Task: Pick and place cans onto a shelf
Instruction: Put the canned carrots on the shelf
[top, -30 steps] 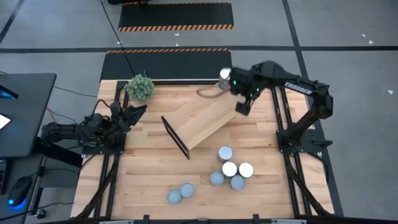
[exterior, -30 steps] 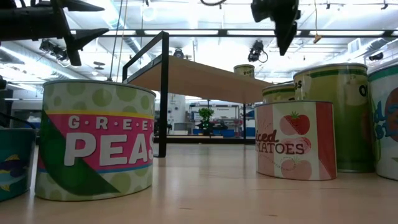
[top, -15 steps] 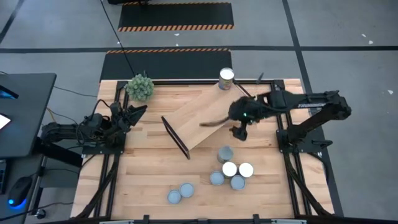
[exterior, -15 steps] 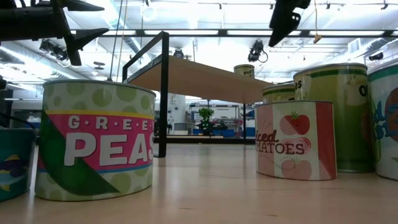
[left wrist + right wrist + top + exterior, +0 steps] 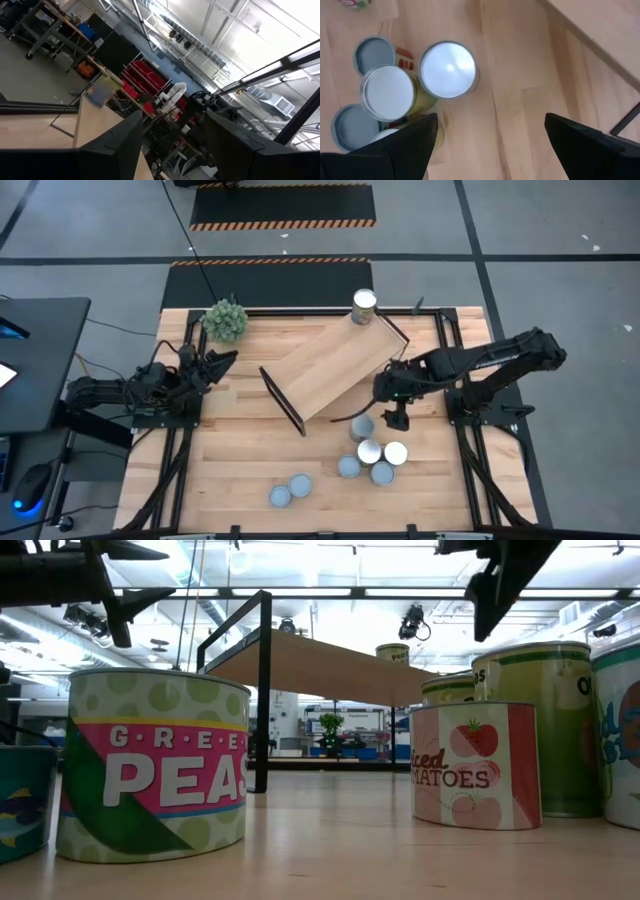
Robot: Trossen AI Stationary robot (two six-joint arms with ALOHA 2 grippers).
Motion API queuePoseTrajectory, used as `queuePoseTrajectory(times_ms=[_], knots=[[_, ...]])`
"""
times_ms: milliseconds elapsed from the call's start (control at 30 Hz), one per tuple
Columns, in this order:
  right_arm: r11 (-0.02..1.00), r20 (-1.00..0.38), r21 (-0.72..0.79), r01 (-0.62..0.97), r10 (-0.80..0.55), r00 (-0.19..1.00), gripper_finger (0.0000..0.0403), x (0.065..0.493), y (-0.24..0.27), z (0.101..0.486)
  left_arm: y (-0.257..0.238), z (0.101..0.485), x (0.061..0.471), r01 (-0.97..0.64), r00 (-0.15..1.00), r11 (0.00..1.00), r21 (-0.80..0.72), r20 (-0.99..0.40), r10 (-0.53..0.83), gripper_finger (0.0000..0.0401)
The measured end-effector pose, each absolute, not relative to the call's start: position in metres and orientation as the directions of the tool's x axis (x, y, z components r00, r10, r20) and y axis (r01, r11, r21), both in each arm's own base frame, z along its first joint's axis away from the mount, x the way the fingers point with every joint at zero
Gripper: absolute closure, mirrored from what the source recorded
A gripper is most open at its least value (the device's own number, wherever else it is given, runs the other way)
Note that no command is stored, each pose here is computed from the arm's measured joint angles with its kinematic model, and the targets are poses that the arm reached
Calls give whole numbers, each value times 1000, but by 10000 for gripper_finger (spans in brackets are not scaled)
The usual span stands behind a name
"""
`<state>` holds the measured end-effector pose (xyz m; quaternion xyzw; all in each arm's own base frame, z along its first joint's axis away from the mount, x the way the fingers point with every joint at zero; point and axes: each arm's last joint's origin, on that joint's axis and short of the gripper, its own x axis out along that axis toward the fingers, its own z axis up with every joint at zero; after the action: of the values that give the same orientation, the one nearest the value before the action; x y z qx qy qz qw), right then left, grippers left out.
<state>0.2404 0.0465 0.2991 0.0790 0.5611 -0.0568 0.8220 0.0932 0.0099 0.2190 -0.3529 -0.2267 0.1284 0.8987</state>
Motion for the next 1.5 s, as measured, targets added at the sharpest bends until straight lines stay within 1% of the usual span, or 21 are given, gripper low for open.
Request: queuePoseTrajectory(times_ms=[300, 467, 700, 900, 1000, 1233, 1333, 1500], knots=[[994, -925, 17, 106, -25, 379, 28, 235, 69, 299, 10, 219, 93, -74, 866, 718, -692, 313, 391, 186], [995, -916, -23, 97, -60, 397, 28, 231, 81, 300, 10, 219, 93, -74, 866, 718, -692, 313, 391, 186], [999, -915, -11, 36, -24, 403, 28, 222, 104, 300, 10, 219, 93, -64, 866, 707, -705, 313, 391, 186], [997, -909, -51, 53, -69, 412, 28, 213, 115, 298, 10, 219, 93, -62, 866, 705, -707, 313, 391, 186], [999, -929, -49, 10, -50, 366, 28, 208, 120, 287, 10, 219, 93, -63, 866, 705, -707, 312, 391, 186], [996, -975, 60, -61, 71, 211, 20, 195, 127, 261, 10, 218, 94, -66, 868, 702, -709, 306, 391, 186], [994, -980, 63, -84, 78, 185, 12, 191, 130, 251, 10, 218, 94, -66, 868, 702, -709, 306, 391, 186], [993, -982, 59, -99, 76, 176, 4, 185, 133, 230, 10, 218, 94, -67, 868, 702, -709, 306, 391, 186]])
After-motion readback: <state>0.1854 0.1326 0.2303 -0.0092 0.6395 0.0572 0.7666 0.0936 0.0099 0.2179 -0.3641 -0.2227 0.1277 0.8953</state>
